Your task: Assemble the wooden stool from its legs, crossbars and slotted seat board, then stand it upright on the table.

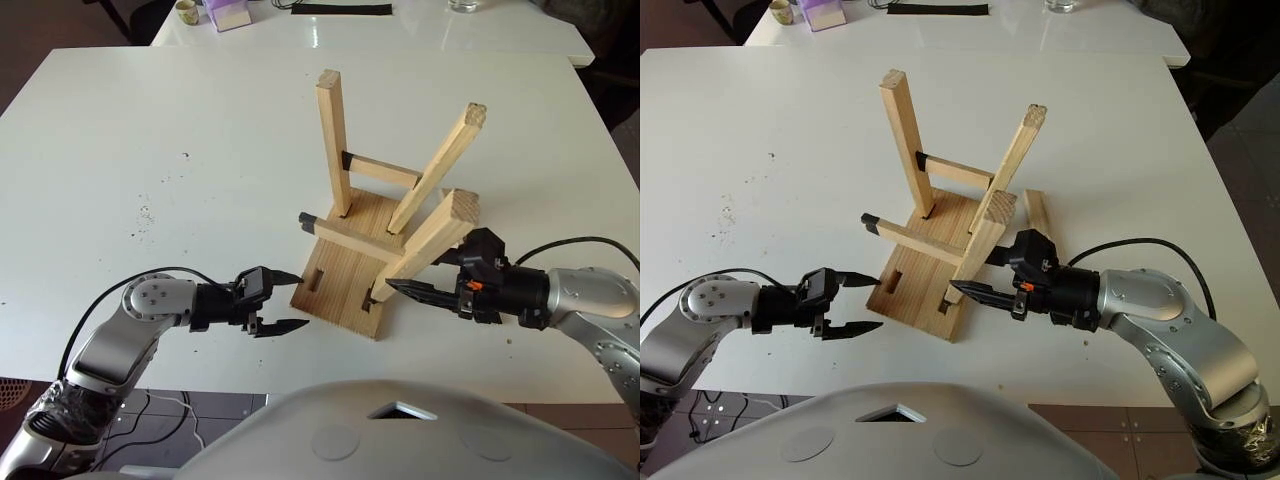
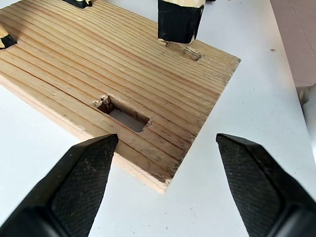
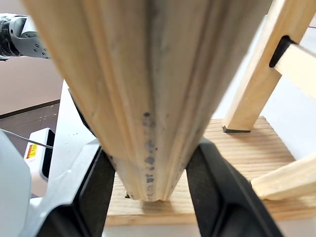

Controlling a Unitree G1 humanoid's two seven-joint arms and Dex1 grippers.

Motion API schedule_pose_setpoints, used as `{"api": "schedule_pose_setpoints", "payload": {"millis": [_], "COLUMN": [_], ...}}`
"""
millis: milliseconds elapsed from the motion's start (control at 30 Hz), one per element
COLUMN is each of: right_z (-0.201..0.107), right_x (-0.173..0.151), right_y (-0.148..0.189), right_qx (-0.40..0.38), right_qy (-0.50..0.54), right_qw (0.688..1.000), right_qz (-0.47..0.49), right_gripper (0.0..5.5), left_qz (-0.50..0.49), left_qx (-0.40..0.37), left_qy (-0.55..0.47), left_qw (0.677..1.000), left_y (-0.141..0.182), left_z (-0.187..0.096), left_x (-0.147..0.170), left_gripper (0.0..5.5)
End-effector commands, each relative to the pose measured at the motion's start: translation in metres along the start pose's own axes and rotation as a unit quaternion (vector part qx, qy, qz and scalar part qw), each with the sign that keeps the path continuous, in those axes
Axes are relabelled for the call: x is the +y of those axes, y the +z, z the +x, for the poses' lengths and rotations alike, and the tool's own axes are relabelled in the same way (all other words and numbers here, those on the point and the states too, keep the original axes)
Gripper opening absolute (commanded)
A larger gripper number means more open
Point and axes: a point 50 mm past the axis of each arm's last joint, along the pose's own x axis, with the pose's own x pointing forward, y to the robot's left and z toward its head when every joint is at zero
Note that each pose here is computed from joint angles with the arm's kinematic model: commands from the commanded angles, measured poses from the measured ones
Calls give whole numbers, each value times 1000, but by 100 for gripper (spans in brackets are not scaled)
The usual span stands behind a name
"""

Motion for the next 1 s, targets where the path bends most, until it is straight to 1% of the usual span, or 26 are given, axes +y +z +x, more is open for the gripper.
{"api": "schedule_pose_setpoints", "payload": {"millis": [33,133,367,533,767,1000], "right_z": [3,2,2,4,4,4], "right_x": [7,10,11,8,-1,-11], "right_y": [-2,-5,-2,-16,-32,-46], "right_qx": [-2,10,3,28,57,65], "right_qy": [5,9,19,7,-25,-35], "right_qw": [1000,1000,1000,999,995,995], "right_qz": [2,-7,-8,-22,-75,-73], "right_gripper": [204,204,204,204,203,203], "left_qz": [-6,-8,-11,-11,-10,-18], "left_qx": [2,-2,-5,-14,-16,-24], "left_qy": [-4,-3,6,7,1,1], "left_qw": [1000,1000,1000,1000,1000,1000], "left_y": [0,0,2,7,11,12], "left_z": [4,6,9,10,10,14], "left_x": [-1,-1,2,4,7,7], "left_gripper": [370,370,370,370,370,370]}}
